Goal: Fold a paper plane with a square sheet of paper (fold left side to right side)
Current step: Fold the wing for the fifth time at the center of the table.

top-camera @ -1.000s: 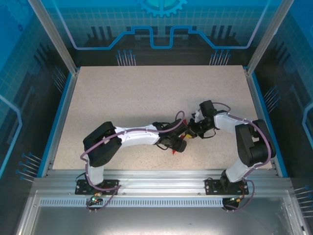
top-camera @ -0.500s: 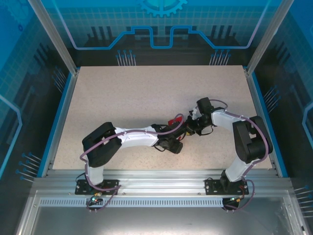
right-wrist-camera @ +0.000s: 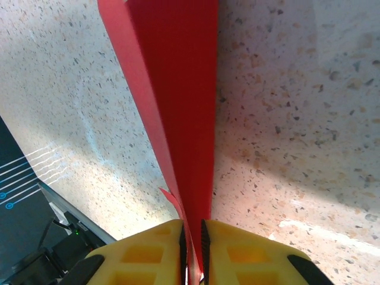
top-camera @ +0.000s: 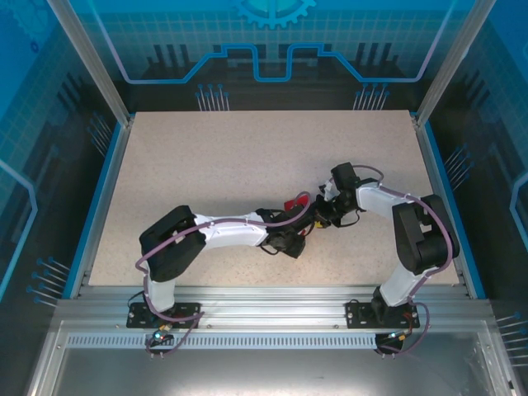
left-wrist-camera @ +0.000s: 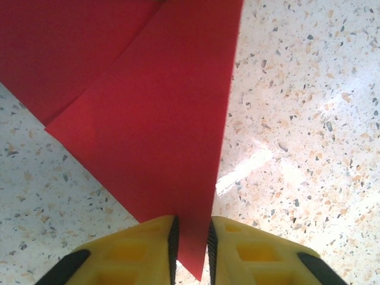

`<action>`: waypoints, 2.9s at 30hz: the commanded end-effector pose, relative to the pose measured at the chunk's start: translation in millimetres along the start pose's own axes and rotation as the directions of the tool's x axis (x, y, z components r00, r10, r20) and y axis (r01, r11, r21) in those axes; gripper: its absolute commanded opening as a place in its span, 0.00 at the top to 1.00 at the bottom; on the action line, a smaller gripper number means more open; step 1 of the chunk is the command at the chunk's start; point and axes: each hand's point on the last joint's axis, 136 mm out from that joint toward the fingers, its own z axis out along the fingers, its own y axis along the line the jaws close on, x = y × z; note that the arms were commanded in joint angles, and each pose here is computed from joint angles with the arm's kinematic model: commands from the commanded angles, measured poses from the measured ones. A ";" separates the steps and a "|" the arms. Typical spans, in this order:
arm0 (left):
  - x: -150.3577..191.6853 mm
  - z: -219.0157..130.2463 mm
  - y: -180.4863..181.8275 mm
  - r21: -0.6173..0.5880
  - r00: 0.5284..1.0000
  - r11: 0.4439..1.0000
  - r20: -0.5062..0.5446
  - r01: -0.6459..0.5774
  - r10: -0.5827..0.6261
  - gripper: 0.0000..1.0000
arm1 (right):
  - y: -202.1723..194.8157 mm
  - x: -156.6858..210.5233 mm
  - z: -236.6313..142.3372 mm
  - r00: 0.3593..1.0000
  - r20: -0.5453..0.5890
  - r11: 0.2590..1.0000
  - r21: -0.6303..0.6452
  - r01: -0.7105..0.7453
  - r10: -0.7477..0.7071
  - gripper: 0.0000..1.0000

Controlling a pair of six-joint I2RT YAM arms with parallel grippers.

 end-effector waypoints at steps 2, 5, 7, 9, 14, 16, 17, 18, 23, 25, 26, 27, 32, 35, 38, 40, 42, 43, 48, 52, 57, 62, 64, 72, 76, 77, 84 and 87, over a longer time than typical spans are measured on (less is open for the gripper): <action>-5.2 2.0 1.5 -0.013 1.000 1.000 0.001 0.003 -0.003 0.80 | 2.4 7.5 2.4 0.999 -0.035 1.000 0.016 0.019 -0.019 0.82; -5.0 2.6 4.0 -0.008 1.000 1.000 -0.001 0.015 -0.015 0.85 | 2.7 7.7 1.5 0.999 -0.035 0.999 0.016 0.028 -0.028 0.79; -5.0 2.5 5.0 -0.002 1.000 1.000 0.000 0.022 -0.022 0.88 | 1.8 7.0 -1.4 0.999 -0.026 0.999 0.021 0.037 -0.036 0.76; -5.1 2.0 6.1 0.012 0.999 0.999 0.002 0.035 -0.035 0.89 | 1.6 4.8 -6.9 0.999 -0.006 0.998 0.024 0.052 -0.052 0.70; -5.9 0.5 8.9 0.079 0.997 0.994 -0.001 0.073 -0.073 0.92 | 8.6 -3.9 -34.7 0.988 0.095 0.992 -0.015 0.127 -0.125 0.45; -6.5 0.5 9.9 0.100 0.996 0.991 -0.002 0.084 -0.085 0.92 | 7.7 -6.6 -45.2 0.982 0.136 0.990 -0.027 0.137 -0.133 0.35; -7.5 0.7 10.1 0.114 0.996 0.989 -0.001 0.091 -0.091 0.92 | 9.5 -9.0 -51.3 0.977 0.160 0.988 -0.037 0.150 -0.142 0.32; -7.7 0.8 10.4 0.126 0.995 0.987 -0.002 0.098 -0.099 0.92 | 5.6 -7.0 -52.3 0.977 0.165 0.988 -0.042 0.146 -0.138 0.30; -11.8 -0.5 14.7 0.213 0.987 0.964 -0.003 0.159 -0.162 0.94 | -0.8 -2.6 -50.5 0.972 0.167 0.983 -0.057 0.176 -0.164 0.32; -15.8 -4.1 16.4 0.262 0.978 0.944 0.003 0.199 -0.207 0.95 | -4.2 -1.3 -45.5 0.973 0.160 0.982 -0.059 0.180 -0.169 0.34; -17.8 -6.4 18.8 0.285 0.972 0.932 0.006 0.223 -0.235 0.95 | -5.8 -0.4 -42.3 0.972 0.158 0.981 -0.060 0.184 -0.173 0.35; -21.5 -9.3 19.5 0.308 0.966 0.921 0.015 0.240 -0.257 0.96 | -6.8 0.1 -39.7 0.972 0.156 0.981 -0.059 0.186 -0.175 0.35; -27.9 -19.7 24.1 0.395 0.939 0.866 0.021 0.308 -0.343 0.98 | -1.9 1.4 -24.9 0.961 0.157 0.967 -0.072 0.243 -0.230 0.36; -31.2 -22.7 26.6 0.426 0.923 0.837 0.013 0.343 -0.385 1.00 | 6.5 -0.5 -18.8 0.951 0.168 0.956 -0.095 0.278 -0.260 0.36; -32.8 -23.9 29.6 0.444 0.906 0.811 -0.008 0.382 -0.422 1.00 | 15.8 -2.1 -13.9 0.941 0.176 0.945 -0.105 0.310 -0.289 0.36; -34.4 -24.3 32.6 0.453 0.893 0.791 -0.021 0.410 -0.450 1.00 | 20.5 -2.3 -8.8 0.936 0.171 0.939 -0.102 0.328 -0.308 0.36; -35.2 -23.8 35.0 0.465 0.879 0.771 -0.034 0.436 -0.476 1.00 | 22.4 -4.0 -4.1 0.935 0.164 0.938 -0.096 0.332 -0.314 0.36; -35.8 -23.7 36.8 0.468 0.871 0.760 -0.042 0.450 -0.490 1.00 | 22.2 -4.7 -0.2 0.937 0.155 0.940 -0.095 0.329 -0.312 0.37; -32.7 -18.9 43.8 0.482 0.842 0.722 -0.066 0.497 -0.535 1.00 | 29.4 -9.2 11.9 0.937 0.140 0.936 -0.106 0.337 -0.321 0.40; -30.8 -12.7 48.0 0.511 0.815 0.675 -0.092 0.532 -0.573 1.00 | 35.5 -13.5 14.7 0.931 0.149 0.930 -0.111 0.351 -0.333 0.40; -30.1 -8.5 49.5 0.515 0.805 0.660 -0.103 0.546 -0.585 1.00 | 38.8 -18.4 20.7 0.933 0.144 0.930 -0.121 0.346 -0.329 0.41; -29.4 -5.9 50.9 0.513 0.799 0.655 -0.111 0.555 -0.590 1.00 | 36.0 -22.6 31.2 0.943 0.126 0.938 -0.123 0.325 -0.310 0.45; -29.0 -4.7 51.2 0.516 0.795 0.648 -0.117 0.560 -0.595 1.00 | 34.7 -22.2 35.6 0.945 0.117 0.940 -0.125 0.319 -0.305 0.46; -28.8 -2.2 51.0 0.516 0.793 0.645 -0.121 0.564 -0.597 1.00 | 44.2 -35.1 41.4 0.943 0.125 0.938 -0.124 0.324 -0.310 0.50; -26.7 0.6 52.7 0.510 0.787 0.641 -0.126 0.574 -0.604 1.00 | 43.7 -38.1 45.0 0.942 0.119 0.939 -0.107 0.326 -0.313 0.53; -27.0 0.8 52.4 0.512 0.788 0.641 -0.125 0.572 -0.603 1.00 | 42.4 -39.3 46.4 0.944 0.117 0.941 -0.102 0.322 -0.310 0.55; -25.3 3.0 53.1 0.510 0.782 0.636 -0.130 0.580 -0.609 1.00 | 38.4 -40.3 54.2 0.943 0.097 0.943 -0.062 0.326 -0.320 0.61; -24.9 3.8 53.2 0.510 0.782 0.635 -0.132 0.580 -0.609 1.00 | 33.2 -38.7 59.2 0.947 0.080 0.948 -0.051 0.314 -0.310 0.63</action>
